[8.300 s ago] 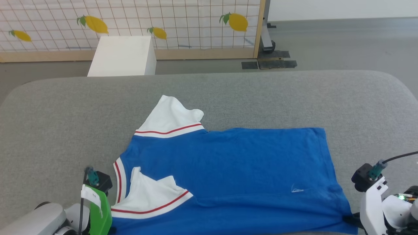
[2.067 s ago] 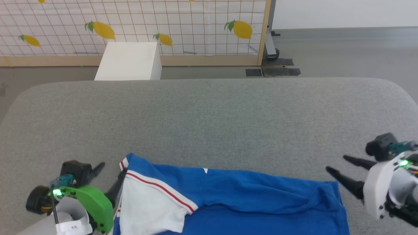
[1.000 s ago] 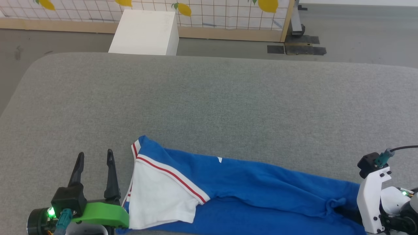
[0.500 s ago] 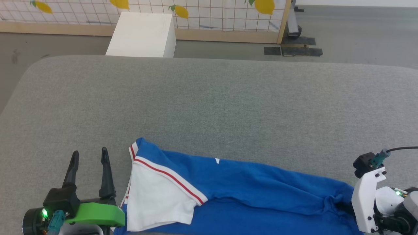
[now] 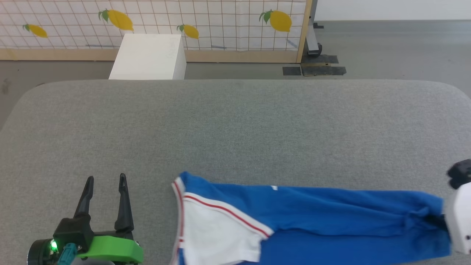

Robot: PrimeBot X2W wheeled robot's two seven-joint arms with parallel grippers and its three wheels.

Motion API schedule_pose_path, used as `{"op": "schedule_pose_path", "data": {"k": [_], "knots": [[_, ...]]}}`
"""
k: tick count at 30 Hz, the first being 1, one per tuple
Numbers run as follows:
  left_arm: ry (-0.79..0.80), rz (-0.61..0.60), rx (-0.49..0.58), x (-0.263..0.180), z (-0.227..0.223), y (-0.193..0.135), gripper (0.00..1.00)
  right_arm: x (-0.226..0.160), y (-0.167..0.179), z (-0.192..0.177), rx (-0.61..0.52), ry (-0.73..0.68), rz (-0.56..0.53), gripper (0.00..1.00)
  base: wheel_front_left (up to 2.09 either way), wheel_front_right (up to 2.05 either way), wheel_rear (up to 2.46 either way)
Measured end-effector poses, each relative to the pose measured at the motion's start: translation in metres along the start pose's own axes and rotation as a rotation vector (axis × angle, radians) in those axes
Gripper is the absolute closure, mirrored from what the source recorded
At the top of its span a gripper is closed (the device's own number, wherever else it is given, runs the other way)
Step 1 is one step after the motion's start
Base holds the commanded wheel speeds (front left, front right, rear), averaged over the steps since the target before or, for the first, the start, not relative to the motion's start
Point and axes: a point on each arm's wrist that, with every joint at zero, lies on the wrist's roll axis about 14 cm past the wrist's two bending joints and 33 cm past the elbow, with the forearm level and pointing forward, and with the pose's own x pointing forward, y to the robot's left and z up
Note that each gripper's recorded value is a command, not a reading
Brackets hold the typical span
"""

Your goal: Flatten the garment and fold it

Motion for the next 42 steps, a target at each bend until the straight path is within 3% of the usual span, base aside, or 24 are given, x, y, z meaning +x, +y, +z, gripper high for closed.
{"op": "schedule_pose_path", "data": {"k": [6, 11, 21, 28, 36, 42], "knots": [[-0.003, -0.036, 0.026, -0.001, 0.001, -0.007, 0.0, -0.028, -0.057, -0.014, 0.025, 0.028, -0.158, 1.0, 0.0, 0.0, 0.0], [0.001, -0.04, 0.026, -0.004, 0.001, -0.008, 0.0, -0.033, -0.053, -0.014, 0.016, 0.021, -0.15, 1.0, 0.0, 0.0, 0.0], [-0.005, -0.018, 0.028, -0.008, 0.003, 0.0, 0.0, -0.041, 0.062, 0.038, -0.19, -0.137, 0.16, 1.0, 0.0, 0.0, 0.0], [0.015, -0.008, 0.028, -0.009, -0.003, 0.003, 0.0, -0.037, 0.15, 0.052, -0.316, -0.151, 0.389, 1.0, 0.0, 0.0, 0.0], [0.049, 0.001, 0.027, -0.004, -0.015, 0.005, 0.0, -0.008, 0.216, 0.085, -0.43, -0.173, 0.515, 1.0, 0.0, 0.0, 0.0], [0.061, 0.004, 0.025, 0.006, -0.02, 0.005, 0.0, 0.029, 0.248, 0.083, -0.467, -0.089, 0.566, 1.0, 0.0, 0.0, 0.0]]}}
